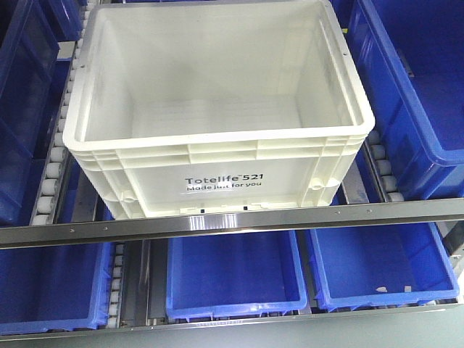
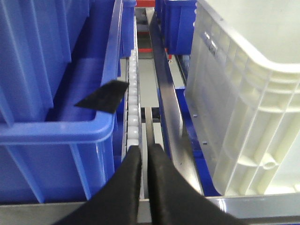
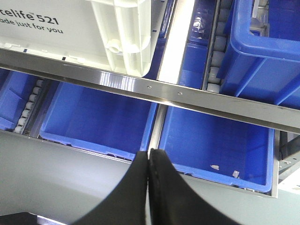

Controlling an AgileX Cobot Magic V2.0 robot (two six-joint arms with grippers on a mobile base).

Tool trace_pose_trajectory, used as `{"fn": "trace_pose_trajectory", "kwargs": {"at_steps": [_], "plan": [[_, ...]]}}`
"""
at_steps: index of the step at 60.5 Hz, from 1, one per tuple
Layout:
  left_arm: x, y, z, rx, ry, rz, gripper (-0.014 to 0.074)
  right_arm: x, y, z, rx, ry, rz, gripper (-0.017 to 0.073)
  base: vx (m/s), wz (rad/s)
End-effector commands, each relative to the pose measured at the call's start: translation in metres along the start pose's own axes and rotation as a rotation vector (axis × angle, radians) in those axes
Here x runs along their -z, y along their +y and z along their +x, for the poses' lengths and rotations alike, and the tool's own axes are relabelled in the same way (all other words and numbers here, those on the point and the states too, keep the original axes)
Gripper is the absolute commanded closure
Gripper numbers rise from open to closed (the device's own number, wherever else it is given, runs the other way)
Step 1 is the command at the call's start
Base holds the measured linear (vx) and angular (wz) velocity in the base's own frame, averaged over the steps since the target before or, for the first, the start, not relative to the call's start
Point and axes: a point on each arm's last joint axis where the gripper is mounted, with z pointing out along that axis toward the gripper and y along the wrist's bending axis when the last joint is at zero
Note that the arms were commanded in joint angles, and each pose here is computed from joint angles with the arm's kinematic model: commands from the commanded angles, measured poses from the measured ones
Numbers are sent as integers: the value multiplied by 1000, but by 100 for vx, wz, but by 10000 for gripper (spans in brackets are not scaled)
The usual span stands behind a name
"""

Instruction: Move bin from left to right shelf

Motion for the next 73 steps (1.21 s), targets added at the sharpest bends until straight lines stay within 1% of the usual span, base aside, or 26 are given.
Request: {"fn": "trace_pose_trajectory", "kwargs": {"at_steps": [1, 7, 11, 15, 17, 26, 34, 38, 46, 54, 73], "plan": [[0, -1, -10, 13, -108, 6, 575, 4, -1, -11, 11, -68, 8, 566, 0, 0], [0, 0, -2, 9, -143, 7, 575, 4, -1, -10, 11, -66, 8, 566, 0, 0], [1, 0, 5, 12, -189, 10, 575, 4, -1, -10, 11, -66, 8, 566, 0, 0], [-2, 0, 12, 25, -215, 12, 575, 4, -1, -10, 11, -63, 8, 566, 0, 0], [-2, 0, 13, 37, -197, 9, 575, 4, -1, -10, 11, -60, 9, 566, 0, 0], [-1, 0, 9, 39, -244, 9, 575, 4, -1, -9, 10, -53, 9, 566, 0, 0], [0, 2, 6, 39, -275, -19, 575, 4, -1, -9, 10, -53, 9, 566, 0, 0], [0, 2, 6, 39, -276, -19, 575, 4, -1, -9, 10, -53, 9, 566, 0, 0], [0, 1, 5, 37, -292, -12, 575, 4, -1, -9, 10, -53, 9, 566, 0, 0], [0, -1, 5, 34, -297, 26, 575, 4, -1, -9, 10, -53, 9, 566, 0, 0], [0, 0, 4, 37, -300, 22, 575, 4, -1, -9, 10, -53, 9, 566, 0, 0]]}}
